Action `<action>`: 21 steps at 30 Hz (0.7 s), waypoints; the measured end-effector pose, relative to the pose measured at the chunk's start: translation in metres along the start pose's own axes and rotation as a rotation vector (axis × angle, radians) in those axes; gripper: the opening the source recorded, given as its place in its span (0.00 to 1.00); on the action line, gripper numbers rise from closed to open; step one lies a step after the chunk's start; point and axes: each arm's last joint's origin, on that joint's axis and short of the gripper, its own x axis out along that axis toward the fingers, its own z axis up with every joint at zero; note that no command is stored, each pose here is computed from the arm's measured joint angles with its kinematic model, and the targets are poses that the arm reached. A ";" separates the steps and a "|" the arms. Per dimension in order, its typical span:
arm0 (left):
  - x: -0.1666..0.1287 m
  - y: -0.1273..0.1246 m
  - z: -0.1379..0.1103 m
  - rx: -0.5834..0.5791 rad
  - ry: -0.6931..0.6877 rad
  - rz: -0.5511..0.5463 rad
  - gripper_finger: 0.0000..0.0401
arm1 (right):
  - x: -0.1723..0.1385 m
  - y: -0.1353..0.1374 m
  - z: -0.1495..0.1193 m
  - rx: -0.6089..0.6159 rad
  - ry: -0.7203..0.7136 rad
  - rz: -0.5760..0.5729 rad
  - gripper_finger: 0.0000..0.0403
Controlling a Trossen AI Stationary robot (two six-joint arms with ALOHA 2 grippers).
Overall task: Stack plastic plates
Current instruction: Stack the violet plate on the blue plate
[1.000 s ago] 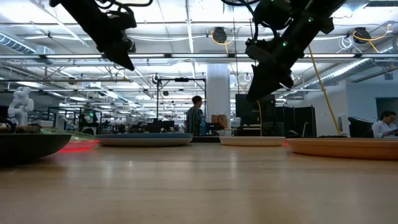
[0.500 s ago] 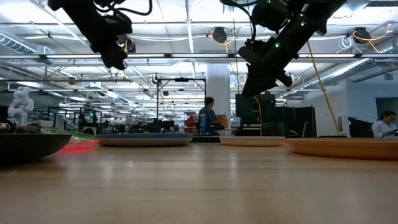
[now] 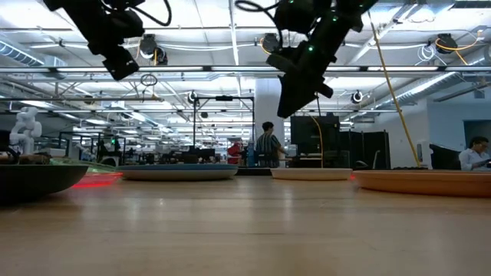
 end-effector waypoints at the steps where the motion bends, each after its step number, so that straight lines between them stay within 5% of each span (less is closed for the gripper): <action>1: -0.001 0.002 -0.001 -0.018 -0.004 -0.025 0.36 | 0.001 0.002 0.000 0.007 0.035 0.007 0.17; 8: -0.009 0.014 -0.004 -0.117 -0.058 -0.254 0.36 | 0.007 0.012 -0.016 0.160 0.348 0.068 0.17; 14: -0.010 0.015 -0.004 -0.135 -0.069 -0.268 0.36 | -0.001 0.029 -0.046 0.284 0.634 0.057 0.17; 21: -0.010 0.015 -0.003 -0.139 -0.071 -0.267 0.36 | -0.015 0.051 -0.067 0.381 0.678 -0.041 0.17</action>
